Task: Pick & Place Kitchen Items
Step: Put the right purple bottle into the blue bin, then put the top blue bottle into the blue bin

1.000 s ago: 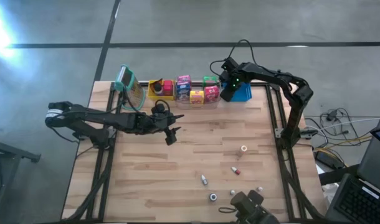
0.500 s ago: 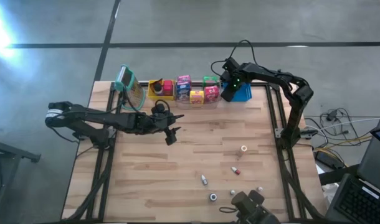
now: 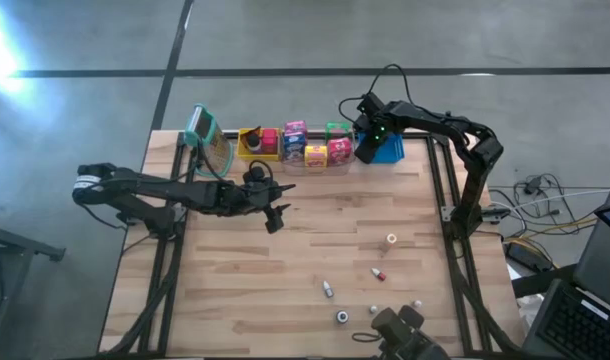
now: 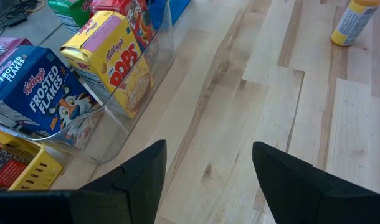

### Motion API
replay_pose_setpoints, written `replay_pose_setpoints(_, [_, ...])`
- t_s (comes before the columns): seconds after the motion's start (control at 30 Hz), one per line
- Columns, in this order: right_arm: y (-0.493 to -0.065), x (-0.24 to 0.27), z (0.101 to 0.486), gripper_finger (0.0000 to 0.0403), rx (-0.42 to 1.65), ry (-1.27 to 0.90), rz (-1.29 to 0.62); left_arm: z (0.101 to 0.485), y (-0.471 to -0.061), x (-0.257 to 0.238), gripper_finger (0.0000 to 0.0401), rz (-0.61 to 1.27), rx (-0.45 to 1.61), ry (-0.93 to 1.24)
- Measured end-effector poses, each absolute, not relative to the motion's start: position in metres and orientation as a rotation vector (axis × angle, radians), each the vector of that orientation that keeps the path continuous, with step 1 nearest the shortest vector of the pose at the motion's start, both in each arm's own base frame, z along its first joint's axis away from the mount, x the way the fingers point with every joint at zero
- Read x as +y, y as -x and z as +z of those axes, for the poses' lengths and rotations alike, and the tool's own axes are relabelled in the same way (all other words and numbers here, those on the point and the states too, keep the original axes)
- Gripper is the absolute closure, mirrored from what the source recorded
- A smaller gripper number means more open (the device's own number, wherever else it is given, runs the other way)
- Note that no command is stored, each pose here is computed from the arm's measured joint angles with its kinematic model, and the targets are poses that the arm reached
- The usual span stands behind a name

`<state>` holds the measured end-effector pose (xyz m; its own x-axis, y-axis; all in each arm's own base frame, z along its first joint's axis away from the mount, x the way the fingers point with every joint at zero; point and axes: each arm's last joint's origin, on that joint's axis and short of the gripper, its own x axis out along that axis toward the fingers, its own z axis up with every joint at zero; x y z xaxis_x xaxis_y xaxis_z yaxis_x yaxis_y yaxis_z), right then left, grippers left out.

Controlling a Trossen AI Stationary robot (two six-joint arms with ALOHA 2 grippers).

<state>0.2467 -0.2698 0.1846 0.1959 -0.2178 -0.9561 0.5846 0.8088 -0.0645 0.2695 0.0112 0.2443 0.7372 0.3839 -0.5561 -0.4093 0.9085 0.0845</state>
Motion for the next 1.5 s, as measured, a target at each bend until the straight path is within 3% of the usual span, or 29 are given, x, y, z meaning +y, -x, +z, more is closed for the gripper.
replay_pose_setpoints(0.53, [-0.247, -0.272, 0.187, 0.0273, 1.256, -0.326, -0.605, 0.244, -0.269, 0.011, 0.0158, 0.436, 0.601, 0.044])
replay_pose_setpoints(1.0, [-0.243, -0.255, 0.226, 0.0243, 1.281, -0.313, -0.569, 0.244, -0.269, 0.011, 0.0158, 0.436, 0.601, 0.044])
replay_pose_setpoints(1.5, [-0.247, -0.194, 0.298, 0.0304, 1.1, -0.133, -0.491, 0.244, -0.269, 0.011, 0.0158, 0.436, 0.601, 0.044])
